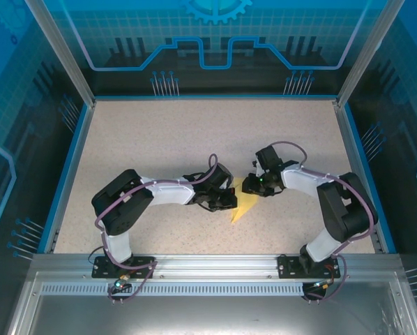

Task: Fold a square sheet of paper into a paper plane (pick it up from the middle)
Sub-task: Fourth fold the wing at the center of the table.

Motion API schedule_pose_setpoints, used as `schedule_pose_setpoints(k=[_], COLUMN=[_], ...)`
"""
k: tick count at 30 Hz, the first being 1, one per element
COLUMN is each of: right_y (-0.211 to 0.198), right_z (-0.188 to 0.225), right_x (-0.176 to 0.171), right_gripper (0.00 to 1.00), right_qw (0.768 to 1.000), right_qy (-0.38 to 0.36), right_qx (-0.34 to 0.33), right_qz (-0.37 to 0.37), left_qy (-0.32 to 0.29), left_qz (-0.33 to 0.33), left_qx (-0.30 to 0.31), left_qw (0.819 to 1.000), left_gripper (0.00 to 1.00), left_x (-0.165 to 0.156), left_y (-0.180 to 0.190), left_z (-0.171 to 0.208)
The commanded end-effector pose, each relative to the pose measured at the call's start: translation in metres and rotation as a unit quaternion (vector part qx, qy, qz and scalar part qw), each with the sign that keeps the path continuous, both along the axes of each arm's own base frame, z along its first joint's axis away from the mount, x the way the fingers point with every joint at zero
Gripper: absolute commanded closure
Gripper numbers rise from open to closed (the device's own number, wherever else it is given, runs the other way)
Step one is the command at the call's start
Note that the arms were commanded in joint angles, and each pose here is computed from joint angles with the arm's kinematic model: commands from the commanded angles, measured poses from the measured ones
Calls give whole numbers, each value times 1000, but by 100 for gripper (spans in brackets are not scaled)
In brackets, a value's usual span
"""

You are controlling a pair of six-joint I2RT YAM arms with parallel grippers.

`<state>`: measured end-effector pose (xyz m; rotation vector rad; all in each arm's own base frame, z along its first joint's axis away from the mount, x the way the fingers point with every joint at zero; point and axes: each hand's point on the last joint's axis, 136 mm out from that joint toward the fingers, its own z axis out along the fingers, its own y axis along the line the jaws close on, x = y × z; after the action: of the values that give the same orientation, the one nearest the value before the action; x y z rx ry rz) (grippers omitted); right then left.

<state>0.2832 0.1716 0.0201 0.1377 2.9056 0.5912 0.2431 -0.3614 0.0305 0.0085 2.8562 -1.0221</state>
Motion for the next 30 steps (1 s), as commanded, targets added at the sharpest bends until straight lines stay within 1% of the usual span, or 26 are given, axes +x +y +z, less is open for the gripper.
schedule_pose_setpoints(k=[1,6,7,15,20,25,30], right_y=[-2,-5,-2,-6,-6,-5,-4], right_z=[-8,-21,-17,-35,-40,-41,-41], right_x=[-7,-16,-9,-18,-22,-23,-23], right_gripper=[63,63,63,61,61,58,54], right_qw=[999,996,996,990,989,989,989], right_qy=[20,38,29,59,70,73,74], right_qx=[-40,-76,-79,-127,-132,-129,-124], right_qz=[14,22,22,23,17,19,17], left_qy=[-6,-9,-11,-43,-45,-44,-47], left_qz=[-5,-8,-6,13,15,8,4], left_qx=[13,10,8,-6,-22,-48,-53], left_qw=[1000,1000,1000,999,999,998,997], left_gripper=[97,96,96,93,92,92,92], left_x=[1,3,5,16,17,16,15], left_y=[1,0,0,8,6,-2,-3], left_z=[0,3,5,30,33,37,37])
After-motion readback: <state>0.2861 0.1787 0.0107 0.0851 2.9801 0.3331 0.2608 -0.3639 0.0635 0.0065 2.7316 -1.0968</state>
